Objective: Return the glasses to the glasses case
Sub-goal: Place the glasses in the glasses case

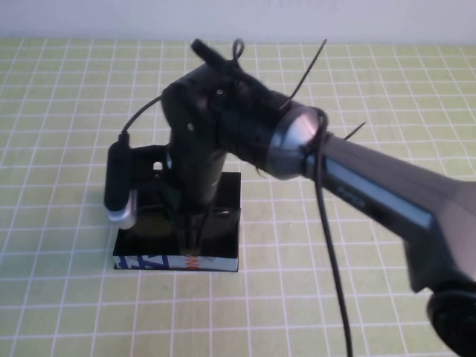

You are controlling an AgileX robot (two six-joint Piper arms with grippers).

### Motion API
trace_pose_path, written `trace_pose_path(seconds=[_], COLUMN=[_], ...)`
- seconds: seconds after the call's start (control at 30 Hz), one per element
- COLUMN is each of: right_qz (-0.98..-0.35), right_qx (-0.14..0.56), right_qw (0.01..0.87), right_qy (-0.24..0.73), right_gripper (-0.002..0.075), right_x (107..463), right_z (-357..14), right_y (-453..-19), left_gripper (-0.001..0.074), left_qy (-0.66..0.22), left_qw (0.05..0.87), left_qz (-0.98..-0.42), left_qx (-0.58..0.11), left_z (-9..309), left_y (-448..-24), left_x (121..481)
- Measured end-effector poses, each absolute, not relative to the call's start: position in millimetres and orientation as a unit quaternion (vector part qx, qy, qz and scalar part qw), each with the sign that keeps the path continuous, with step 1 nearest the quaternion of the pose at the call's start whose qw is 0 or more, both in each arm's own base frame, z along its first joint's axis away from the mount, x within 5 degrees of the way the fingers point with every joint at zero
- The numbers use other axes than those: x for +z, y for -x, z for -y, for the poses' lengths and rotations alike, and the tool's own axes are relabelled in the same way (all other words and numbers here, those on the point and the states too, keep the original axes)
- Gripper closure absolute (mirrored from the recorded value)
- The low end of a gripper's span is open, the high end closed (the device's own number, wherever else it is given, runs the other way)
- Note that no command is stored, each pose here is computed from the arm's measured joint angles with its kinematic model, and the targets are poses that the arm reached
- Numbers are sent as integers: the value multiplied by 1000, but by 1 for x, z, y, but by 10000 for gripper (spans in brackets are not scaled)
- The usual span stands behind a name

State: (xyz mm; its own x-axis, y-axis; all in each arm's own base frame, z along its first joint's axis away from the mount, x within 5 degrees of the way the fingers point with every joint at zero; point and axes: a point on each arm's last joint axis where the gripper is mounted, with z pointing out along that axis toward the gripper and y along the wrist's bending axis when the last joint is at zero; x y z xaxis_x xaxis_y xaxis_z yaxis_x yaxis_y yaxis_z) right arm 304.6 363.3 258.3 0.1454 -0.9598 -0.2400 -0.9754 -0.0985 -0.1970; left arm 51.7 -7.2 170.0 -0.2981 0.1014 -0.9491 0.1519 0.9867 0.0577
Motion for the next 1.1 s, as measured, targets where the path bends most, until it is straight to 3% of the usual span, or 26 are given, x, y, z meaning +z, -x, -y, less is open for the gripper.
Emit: trace_pose_path(seconds=[0.2, 1.1], right_qz=[-665, -672], right_qx=[30, 17], right_qw=[160, 127], right_qy=[729, 730], right_gripper=[669, 671], right_x=[245, 212], right_z=[-381, -385], right_y=[-310, -317], left_gripper=[737, 737], left_qy=[-79, -79], left_qw=[587, 587], left_qz=[-805, -805], left_qx=[-22, -21], left_z=[7, 7], left_y=[-52, -52], left_x=[170, 170])
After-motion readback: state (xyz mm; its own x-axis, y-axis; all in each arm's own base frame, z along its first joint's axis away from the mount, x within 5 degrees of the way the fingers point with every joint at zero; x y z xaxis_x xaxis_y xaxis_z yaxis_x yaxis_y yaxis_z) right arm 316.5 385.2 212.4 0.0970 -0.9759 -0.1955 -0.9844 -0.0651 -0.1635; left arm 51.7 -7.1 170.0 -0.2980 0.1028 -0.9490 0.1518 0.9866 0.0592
